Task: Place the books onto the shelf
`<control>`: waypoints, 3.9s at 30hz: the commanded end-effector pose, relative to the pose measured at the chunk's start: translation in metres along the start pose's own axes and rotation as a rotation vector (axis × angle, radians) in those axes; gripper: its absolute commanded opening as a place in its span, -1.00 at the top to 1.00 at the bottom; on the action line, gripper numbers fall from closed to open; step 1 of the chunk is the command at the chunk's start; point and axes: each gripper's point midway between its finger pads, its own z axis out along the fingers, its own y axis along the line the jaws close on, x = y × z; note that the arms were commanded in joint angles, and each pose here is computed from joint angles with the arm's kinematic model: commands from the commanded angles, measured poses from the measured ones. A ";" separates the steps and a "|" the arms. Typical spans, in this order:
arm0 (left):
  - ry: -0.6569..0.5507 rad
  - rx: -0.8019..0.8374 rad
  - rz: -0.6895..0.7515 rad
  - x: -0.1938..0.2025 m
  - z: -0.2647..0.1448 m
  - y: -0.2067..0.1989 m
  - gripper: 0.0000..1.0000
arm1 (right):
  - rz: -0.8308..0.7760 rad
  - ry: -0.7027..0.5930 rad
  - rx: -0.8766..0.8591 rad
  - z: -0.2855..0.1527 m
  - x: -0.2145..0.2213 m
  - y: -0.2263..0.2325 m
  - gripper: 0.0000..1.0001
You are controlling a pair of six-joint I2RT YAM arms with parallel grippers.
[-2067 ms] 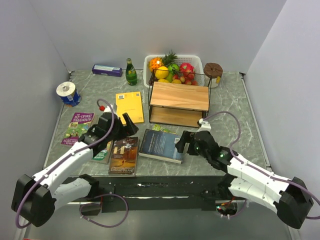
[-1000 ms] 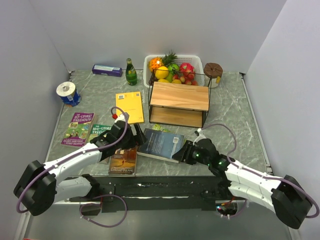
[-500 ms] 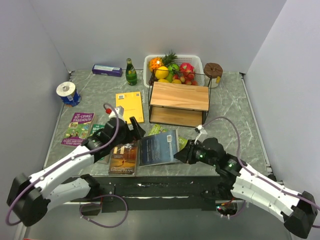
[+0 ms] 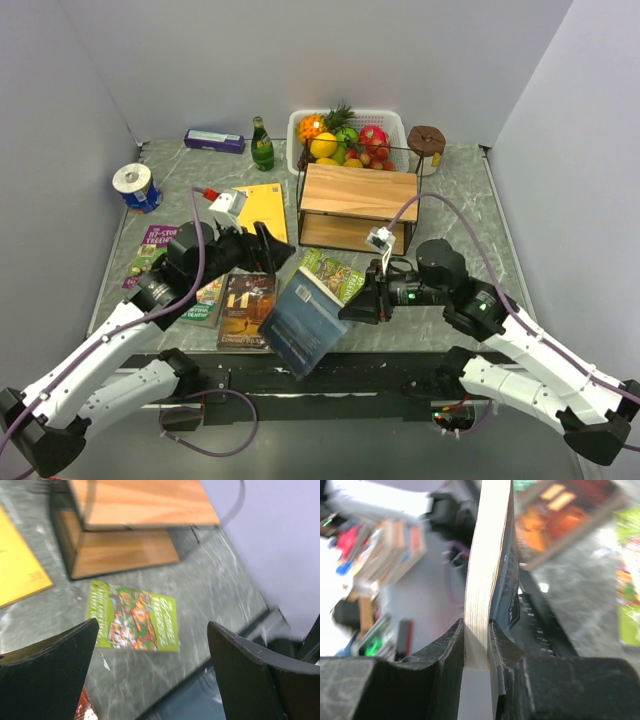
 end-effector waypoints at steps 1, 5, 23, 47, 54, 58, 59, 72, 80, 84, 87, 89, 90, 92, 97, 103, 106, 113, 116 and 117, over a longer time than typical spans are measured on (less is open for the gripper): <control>0.018 0.248 0.139 -0.002 -0.028 -0.041 -0.93 | -0.187 -0.026 -0.303 -0.030 -0.028 0.078 1.00; -0.081 0.353 0.159 -0.021 -0.056 -0.055 -0.93 | -0.208 -0.010 -0.392 -0.039 -0.031 0.099 1.00; 0.095 0.884 0.229 0.015 -0.098 -0.108 -0.93 | -0.209 -0.020 -0.526 -0.054 -0.051 0.111 1.00; -0.070 0.434 -0.042 0.004 -0.014 -0.034 -0.93 | 0.179 0.002 0.129 0.050 -0.045 -0.100 1.00; -0.019 0.317 -0.126 0.021 0.002 -0.013 -0.94 | 0.246 0.024 0.253 0.078 -0.045 -0.160 1.00; 0.090 0.204 -0.160 0.054 0.018 0.001 -0.89 | 0.247 0.026 0.370 0.083 -0.044 -0.190 1.00; 0.128 0.174 -0.175 0.067 0.024 0.006 -0.79 | 0.244 0.016 0.398 0.081 -0.047 -0.196 1.00; 0.192 -0.021 -0.246 0.123 0.042 0.033 -0.49 | 0.170 -0.146 0.604 0.035 -0.073 -0.197 -0.17; 0.263 -0.106 -0.241 0.155 0.047 0.047 -0.50 | 0.226 -0.084 0.470 0.032 0.003 -0.167 -0.39; 0.322 -0.123 -0.228 0.178 0.048 0.045 -0.49 | 0.320 -0.026 0.382 0.039 0.061 -0.164 -0.41; 0.357 -0.150 -0.203 0.193 0.050 0.043 -0.47 | 0.348 -0.013 0.345 0.042 0.080 -0.164 -0.43; 0.374 -0.171 -0.197 0.202 0.052 0.045 -0.47 | 0.355 -0.011 0.331 0.044 0.083 -0.164 -0.43; 0.379 -0.176 -0.195 0.206 0.052 0.044 -0.46 | 0.354 -0.011 0.323 0.046 0.085 -0.164 -0.44; 0.381 -0.185 -0.199 0.210 0.053 0.046 -0.46 | 0.366 -0.008 0.302 0.048 0.090 -0.164 -0.44; 0.403 -0.197 -0.216 0.221 0.053 0.048 -0.45 | 0.393 0.057 0.271 0.059 0.109 -0.168 -0.45; 0.412 -0.207 -0.215 0.228 0.050 0.051 -0.46 | 0.429 0.129 0.254 0.065 0.137 -0.169 -0.35; 0.417 -0.208 -0.216 0.231 0.050 0.052 -0.46 | 0.438 0.126 0.225 0.065 0.141 -0.164 0.05; 0.283 -0.208 -0.152 0.171 0.038 0.038 -0.53 | 0.316 0.018 0.145 0.050 0.094 -0.117 0.95; 0.137 -0.162 -0.128 0.112 0.024 0.018 -0.68 | 0.220 -0.064 0.107 0.030 0.055 -0.083 1.00; 0.079 -0.142 -0.127 0.089 0.020 0.009 -0.74 | 0.184 -0.100 0.094 0.021 0.043 -0.072 1.00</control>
